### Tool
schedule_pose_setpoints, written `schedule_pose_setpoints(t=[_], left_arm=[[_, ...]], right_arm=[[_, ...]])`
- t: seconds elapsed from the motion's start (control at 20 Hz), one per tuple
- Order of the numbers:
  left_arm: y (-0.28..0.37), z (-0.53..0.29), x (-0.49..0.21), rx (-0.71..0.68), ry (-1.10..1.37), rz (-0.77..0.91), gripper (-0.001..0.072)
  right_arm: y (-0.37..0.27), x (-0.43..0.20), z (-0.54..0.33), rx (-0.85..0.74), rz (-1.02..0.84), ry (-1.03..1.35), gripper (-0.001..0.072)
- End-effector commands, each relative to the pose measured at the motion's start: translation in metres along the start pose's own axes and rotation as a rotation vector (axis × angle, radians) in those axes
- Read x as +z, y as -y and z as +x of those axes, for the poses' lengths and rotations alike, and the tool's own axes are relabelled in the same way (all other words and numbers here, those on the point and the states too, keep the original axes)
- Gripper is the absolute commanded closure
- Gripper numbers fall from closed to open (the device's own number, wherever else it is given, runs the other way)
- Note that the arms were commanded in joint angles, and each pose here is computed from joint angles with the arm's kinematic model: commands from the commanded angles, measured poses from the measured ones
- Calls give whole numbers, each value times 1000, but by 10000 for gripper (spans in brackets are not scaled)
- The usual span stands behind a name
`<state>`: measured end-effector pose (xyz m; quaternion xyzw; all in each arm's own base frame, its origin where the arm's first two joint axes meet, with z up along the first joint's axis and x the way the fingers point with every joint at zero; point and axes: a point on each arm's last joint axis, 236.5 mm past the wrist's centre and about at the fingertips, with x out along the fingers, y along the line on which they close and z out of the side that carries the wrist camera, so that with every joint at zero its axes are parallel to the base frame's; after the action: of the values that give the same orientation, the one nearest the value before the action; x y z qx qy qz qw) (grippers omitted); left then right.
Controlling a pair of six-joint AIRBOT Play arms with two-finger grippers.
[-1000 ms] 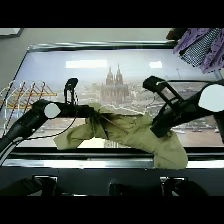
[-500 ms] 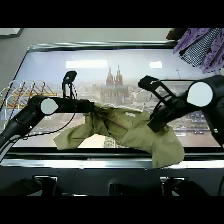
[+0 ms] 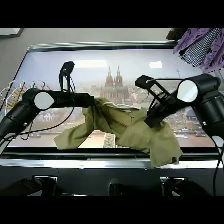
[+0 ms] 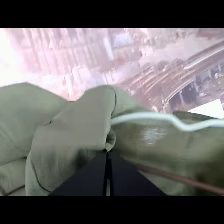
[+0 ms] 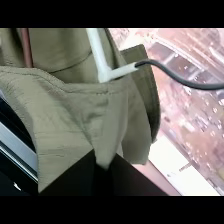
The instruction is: Fold the clothes and pants, and hang the long-sleeved shirts on hangers.
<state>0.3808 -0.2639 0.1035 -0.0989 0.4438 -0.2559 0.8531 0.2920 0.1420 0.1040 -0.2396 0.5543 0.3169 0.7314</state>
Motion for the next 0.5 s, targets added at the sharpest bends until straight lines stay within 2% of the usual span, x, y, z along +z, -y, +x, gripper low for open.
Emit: schedule_pose_setpoints(t=[0.0,0.25,0.45], left_arm=[[13,-16,26,-22,63,17,682],[42,-58,68,-66,151,60,681],[63,-74,45,-124,30,52,681]], right_arm=[[-10,7,12,56,-2,11,684],[-1,30,34,46,16,79,684],[4,62,35,37,73,207,684]])
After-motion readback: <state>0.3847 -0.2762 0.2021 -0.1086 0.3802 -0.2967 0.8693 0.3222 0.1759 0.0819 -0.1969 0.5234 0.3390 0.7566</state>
